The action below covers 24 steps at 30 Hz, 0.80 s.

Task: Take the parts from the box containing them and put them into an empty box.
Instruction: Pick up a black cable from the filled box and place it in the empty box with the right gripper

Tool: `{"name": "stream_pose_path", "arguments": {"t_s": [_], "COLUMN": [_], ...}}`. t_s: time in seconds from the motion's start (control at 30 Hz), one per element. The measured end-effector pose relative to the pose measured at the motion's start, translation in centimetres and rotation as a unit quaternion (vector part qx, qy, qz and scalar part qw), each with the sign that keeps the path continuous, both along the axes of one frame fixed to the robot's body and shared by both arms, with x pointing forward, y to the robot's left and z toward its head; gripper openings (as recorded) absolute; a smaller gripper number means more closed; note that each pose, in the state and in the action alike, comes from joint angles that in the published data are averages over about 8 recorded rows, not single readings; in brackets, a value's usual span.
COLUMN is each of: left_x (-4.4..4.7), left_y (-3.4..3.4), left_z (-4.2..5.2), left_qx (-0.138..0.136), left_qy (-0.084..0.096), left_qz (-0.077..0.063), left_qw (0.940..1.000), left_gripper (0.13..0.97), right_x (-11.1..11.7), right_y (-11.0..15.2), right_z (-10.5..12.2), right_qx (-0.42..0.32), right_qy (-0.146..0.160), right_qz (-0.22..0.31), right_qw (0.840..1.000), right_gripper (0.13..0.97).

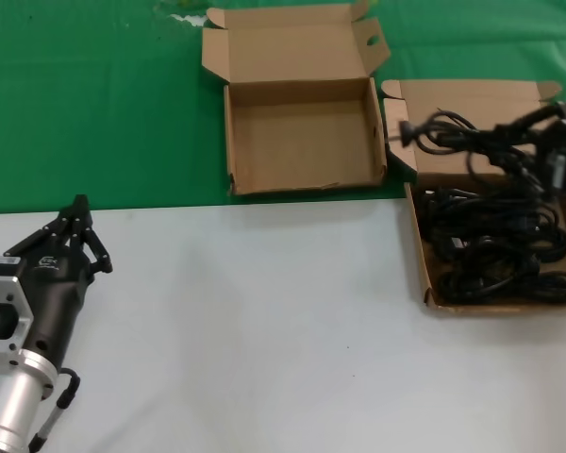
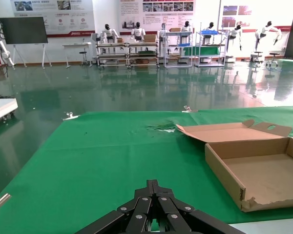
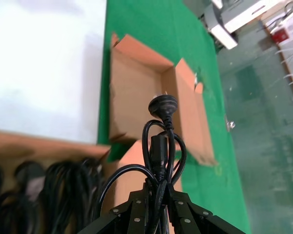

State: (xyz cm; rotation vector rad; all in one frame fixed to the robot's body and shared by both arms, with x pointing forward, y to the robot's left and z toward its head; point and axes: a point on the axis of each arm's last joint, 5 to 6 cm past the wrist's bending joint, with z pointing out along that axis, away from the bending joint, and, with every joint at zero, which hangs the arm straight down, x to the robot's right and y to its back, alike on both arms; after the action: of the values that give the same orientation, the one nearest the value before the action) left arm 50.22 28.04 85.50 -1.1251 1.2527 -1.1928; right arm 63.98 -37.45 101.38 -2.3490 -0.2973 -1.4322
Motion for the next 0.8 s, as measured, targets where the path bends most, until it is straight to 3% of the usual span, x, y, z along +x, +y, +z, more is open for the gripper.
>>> {"name": "stream_pose_path", "arguments": {"t_s": [0.4,0.8], "left_x": [0.0,0.0], "left_y": [0.0,0.0], "left_z": [0.0,0.0], "left_qx": [0.0,0.0], "left_qy": [0.0,0.0], "left_qz": [0.0,0.0], "left_qw": [1.0,1.0], "left_gripper": [0.139,0.139], "right_x": [3.6,7.2], "right_y": [6.3,12.5], "right_z": [-0.6,-1.6], "right_qx": [0.022,0.032], "right_qy": [-0.036,-0.051], "right_qz": [0.04,0.074], "right_qw": [0.998,0.995], "right_gripper": [0.197,0.197]}}
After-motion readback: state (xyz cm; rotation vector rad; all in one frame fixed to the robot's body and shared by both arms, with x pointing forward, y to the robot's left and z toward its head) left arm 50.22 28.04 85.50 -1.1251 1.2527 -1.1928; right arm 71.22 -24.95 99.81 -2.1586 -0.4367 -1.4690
